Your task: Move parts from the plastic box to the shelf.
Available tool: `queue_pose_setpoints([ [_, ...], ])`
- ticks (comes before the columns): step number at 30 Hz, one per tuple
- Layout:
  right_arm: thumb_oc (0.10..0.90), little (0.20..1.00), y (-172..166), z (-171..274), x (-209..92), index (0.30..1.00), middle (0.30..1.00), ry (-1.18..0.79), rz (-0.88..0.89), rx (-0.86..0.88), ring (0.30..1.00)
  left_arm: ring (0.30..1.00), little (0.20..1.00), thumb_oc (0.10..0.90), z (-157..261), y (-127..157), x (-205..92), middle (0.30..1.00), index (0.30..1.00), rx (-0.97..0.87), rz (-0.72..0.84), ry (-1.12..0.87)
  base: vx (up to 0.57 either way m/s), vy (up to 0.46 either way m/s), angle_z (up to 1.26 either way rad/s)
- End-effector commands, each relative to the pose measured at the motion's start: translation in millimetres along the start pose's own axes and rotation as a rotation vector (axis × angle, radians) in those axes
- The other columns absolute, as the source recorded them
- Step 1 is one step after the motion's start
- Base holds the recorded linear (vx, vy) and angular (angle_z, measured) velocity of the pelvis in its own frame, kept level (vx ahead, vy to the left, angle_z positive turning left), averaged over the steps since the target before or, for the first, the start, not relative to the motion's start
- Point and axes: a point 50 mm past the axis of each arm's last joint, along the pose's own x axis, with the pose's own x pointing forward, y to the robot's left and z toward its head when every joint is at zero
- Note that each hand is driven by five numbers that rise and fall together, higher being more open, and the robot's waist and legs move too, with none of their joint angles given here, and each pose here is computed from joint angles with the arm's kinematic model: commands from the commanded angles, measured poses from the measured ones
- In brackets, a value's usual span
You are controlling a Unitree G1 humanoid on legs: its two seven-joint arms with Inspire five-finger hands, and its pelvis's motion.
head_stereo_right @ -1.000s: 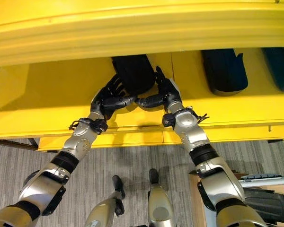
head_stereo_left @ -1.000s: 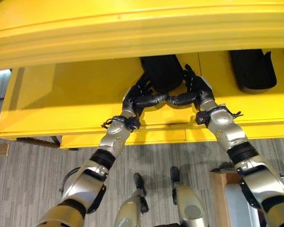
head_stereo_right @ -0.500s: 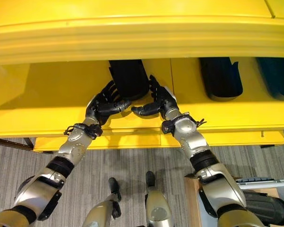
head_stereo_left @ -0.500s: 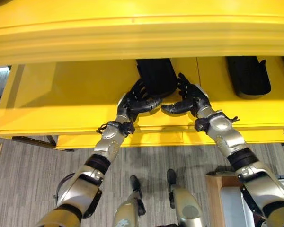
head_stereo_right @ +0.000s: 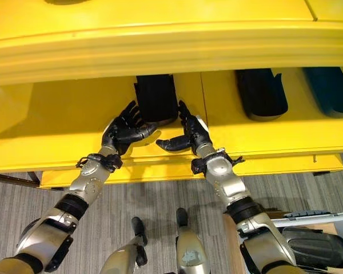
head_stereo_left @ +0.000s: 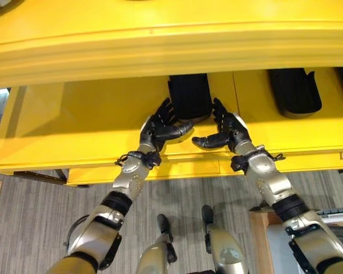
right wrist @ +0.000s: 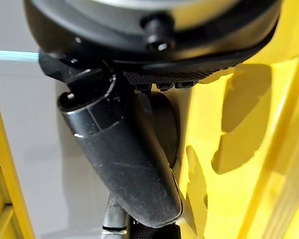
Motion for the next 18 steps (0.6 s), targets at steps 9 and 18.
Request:
queue_pose_setpoints([
  [9, 0.900, 1.000, 77.3, 46.8, 3.1, 1.000, 1.000, -0.275, 0.283, -0.014, 1.000, 1.000, 1.000, 0.900, -1.8, -107.3, 10.1, 1.000, 1.000, -0.014, -0.429, -0.076, 0.00, 0.047, -0.06],
  [18, 0.900, 1.000, 69.2, 48.5, 1.3, 1.000, 1.000, -0.294, 0.236, -0.030, 1.000, 1.000, 1.000, 0.900, -1.5, -118.0, 10.2, 1.000, 1.000, -0.055, -0.445, -0.083, 0.00, 0.001, -0.01],
])
